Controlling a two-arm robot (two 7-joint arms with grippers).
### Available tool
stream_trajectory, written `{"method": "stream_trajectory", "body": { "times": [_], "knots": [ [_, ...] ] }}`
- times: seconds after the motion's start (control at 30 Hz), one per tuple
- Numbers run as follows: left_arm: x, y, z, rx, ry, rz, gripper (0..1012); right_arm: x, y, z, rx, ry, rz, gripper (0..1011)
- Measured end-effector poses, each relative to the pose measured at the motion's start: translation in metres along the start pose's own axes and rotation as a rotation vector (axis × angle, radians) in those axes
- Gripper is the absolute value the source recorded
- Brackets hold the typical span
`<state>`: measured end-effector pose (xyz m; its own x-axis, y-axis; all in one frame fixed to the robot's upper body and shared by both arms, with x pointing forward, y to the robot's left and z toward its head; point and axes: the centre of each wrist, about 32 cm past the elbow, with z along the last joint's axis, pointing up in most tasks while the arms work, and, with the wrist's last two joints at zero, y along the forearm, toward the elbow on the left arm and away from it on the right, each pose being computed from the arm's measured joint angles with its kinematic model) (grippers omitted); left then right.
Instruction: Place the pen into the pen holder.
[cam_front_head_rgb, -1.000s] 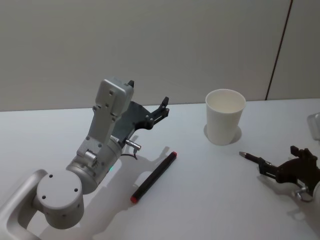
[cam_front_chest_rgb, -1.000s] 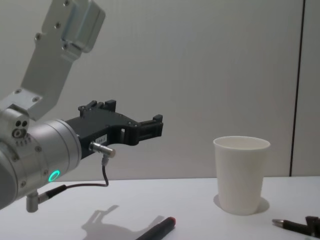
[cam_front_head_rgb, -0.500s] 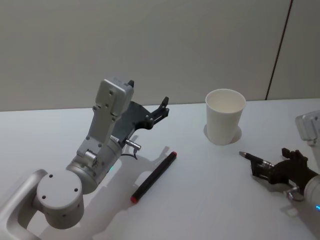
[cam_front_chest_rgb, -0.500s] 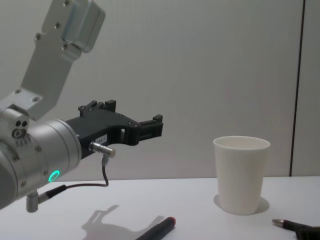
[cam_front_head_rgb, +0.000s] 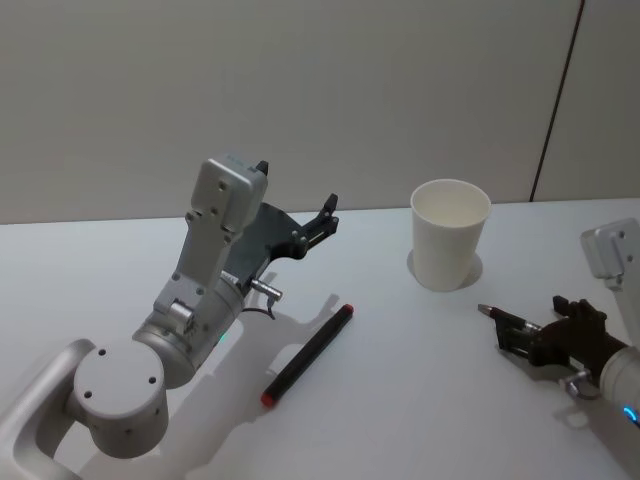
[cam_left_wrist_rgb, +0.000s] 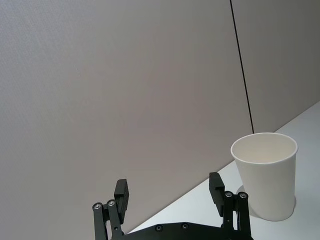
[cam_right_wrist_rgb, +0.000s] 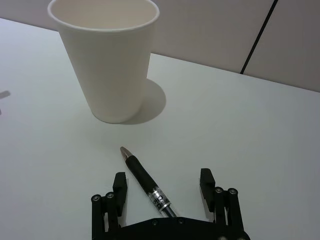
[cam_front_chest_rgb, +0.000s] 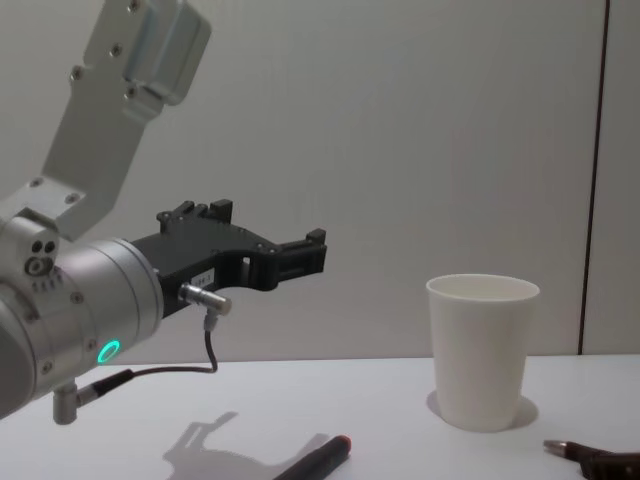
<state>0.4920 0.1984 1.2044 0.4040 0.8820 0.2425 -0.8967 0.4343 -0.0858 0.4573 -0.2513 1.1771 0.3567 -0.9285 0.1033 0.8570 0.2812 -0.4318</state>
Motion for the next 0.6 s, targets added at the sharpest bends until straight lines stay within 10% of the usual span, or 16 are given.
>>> {"method": "stream_trajectory", "body": {
  "times": [0.6],
  "knots": [
    [0.0000,0.0000,0.0000,0.000,0.000,0.000,1001,-0.0007,0.0030,-0.0003,-0.008,-0.001,0.007,719]
  ]
}}
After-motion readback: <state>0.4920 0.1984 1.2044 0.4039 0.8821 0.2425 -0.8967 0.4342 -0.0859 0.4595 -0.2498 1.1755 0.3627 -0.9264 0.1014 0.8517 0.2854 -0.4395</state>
